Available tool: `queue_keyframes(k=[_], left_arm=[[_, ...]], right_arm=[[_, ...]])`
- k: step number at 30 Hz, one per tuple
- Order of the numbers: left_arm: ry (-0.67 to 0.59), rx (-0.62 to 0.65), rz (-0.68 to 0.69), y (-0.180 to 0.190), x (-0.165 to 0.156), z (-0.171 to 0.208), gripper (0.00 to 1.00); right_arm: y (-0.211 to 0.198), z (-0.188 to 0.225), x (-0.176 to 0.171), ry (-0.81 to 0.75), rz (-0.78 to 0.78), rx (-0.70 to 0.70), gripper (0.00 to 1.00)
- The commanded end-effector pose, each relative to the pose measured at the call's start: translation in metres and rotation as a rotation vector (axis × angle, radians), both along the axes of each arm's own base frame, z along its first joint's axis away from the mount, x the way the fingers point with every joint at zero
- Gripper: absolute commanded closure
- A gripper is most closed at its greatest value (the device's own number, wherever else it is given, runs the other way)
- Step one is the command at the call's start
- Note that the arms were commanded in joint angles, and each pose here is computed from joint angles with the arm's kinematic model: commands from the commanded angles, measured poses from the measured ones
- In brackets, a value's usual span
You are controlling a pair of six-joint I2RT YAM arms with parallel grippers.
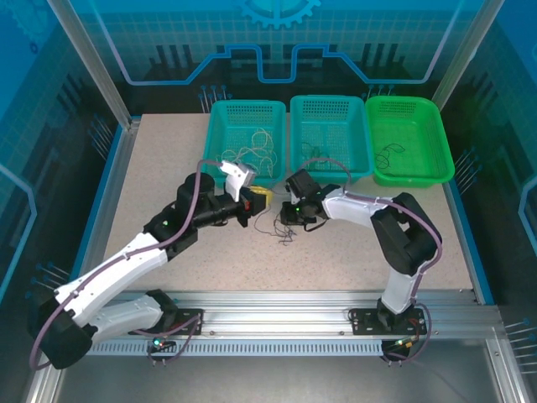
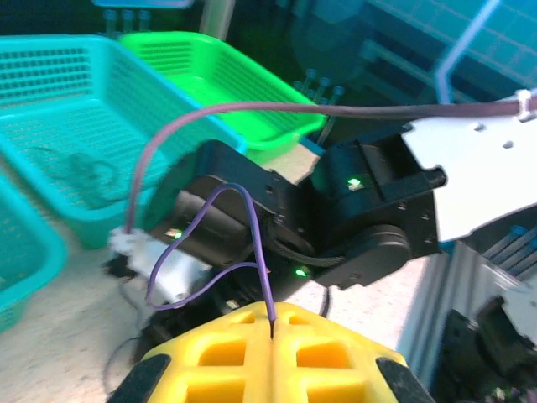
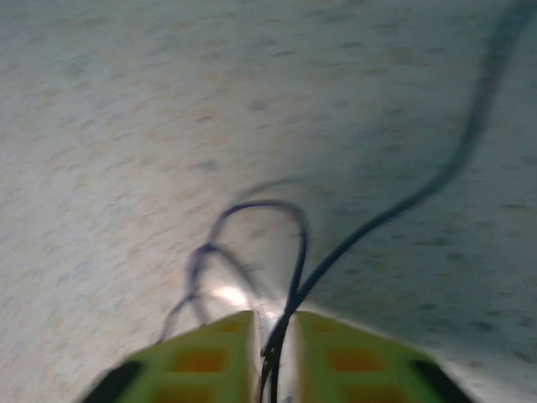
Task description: Untangle the cables
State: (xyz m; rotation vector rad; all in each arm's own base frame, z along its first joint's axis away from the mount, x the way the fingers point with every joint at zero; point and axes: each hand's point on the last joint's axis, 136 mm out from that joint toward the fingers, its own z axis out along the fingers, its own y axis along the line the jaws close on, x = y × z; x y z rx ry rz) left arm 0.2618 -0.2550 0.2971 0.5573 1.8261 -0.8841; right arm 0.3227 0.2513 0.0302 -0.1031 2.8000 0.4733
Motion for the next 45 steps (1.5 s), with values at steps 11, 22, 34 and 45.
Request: queue_keyframes(k=[11, 22, 34, 45], left_arm=[[-0.248, 0.203, 0.844, 0.209, -0.011, 0.067, 1.00], [-0.225, 0.217, 1.165, 0.270, -0.027, 0.072, 1.00], [-0.217, 0.166, 1.236, 0.286, -0.027, 0.077, 1.00], [-0.141, 0.001, 0.704, 0.189, 0.010, 0.072, 1.00]], right_arm=[[-0.198, 0.000, 0.004, 0.019, -0.570, -0.239, 0.93], [-0.302, 0.027, -0.016, -0.042, -0.915, -0.157, 1.00], [-0.346, 0.024, -0.044, -0.030, -1.099, -0.038, 1.00], [-0.229, 0.043, -0.018, -0.075, -0.592, 0.106, 0.96]])
